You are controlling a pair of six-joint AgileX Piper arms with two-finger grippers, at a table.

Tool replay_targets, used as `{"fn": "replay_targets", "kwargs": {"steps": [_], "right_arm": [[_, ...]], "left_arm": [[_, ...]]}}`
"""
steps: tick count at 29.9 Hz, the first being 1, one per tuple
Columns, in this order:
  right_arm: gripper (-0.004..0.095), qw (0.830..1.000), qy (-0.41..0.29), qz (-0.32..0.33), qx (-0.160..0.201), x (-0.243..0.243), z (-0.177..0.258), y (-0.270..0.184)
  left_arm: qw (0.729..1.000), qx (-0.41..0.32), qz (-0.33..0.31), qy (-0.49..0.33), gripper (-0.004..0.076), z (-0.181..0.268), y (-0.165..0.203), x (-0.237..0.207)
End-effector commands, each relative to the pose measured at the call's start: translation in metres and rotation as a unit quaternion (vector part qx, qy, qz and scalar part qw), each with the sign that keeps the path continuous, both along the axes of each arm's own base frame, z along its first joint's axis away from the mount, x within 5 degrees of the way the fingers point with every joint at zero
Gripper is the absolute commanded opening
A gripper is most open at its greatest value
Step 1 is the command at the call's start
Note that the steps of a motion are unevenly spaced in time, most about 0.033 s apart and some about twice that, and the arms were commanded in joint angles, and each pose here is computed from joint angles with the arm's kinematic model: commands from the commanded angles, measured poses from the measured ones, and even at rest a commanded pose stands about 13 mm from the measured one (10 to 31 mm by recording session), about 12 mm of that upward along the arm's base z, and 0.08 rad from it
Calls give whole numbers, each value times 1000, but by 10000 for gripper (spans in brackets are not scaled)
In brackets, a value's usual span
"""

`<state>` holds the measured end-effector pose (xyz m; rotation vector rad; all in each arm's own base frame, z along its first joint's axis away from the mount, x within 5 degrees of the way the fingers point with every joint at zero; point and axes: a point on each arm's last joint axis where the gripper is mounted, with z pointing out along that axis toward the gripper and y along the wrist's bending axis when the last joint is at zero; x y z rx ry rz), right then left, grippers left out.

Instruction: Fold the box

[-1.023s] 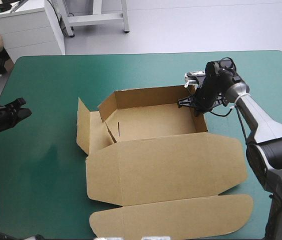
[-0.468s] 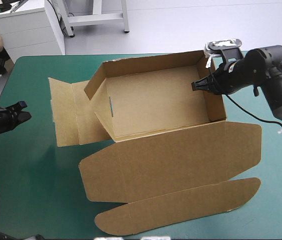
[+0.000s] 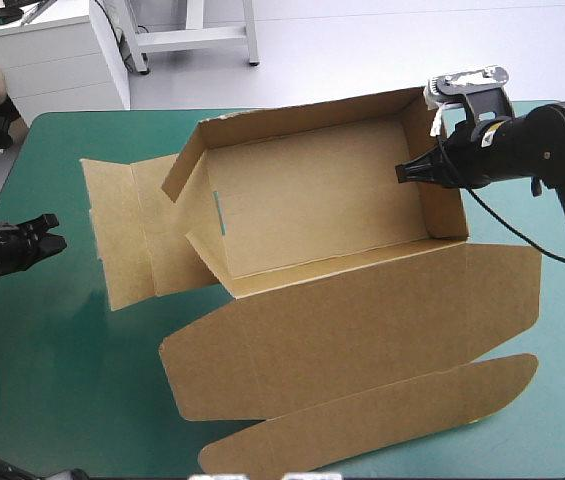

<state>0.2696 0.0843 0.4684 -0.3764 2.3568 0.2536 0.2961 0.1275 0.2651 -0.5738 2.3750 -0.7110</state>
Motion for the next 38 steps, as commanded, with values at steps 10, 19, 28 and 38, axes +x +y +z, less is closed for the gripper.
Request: {"fn": "replay_targets", "kwargs": {"steps": [10, 19, 28, 38], "right_arm": [[-15, 997, -56, 10, 51, -13, 24, 2], [-15, 990, -53, 42, 121, -10, 26, 15], [-15, 991, -67, 30, 114, 10, 18, 17], [-15, 993, -62, 11, 105, 31, 5, 19]], "left_arm": [[999, -15, -29, -19, 582, 18, -14, -1], [990, -27, -128, -49, 535, 22, -72, 17], [980, -51, -181, -64, 535, 26, -121, 26], [956, -127, -249, -92, 534, 42, -144, 21]]}}
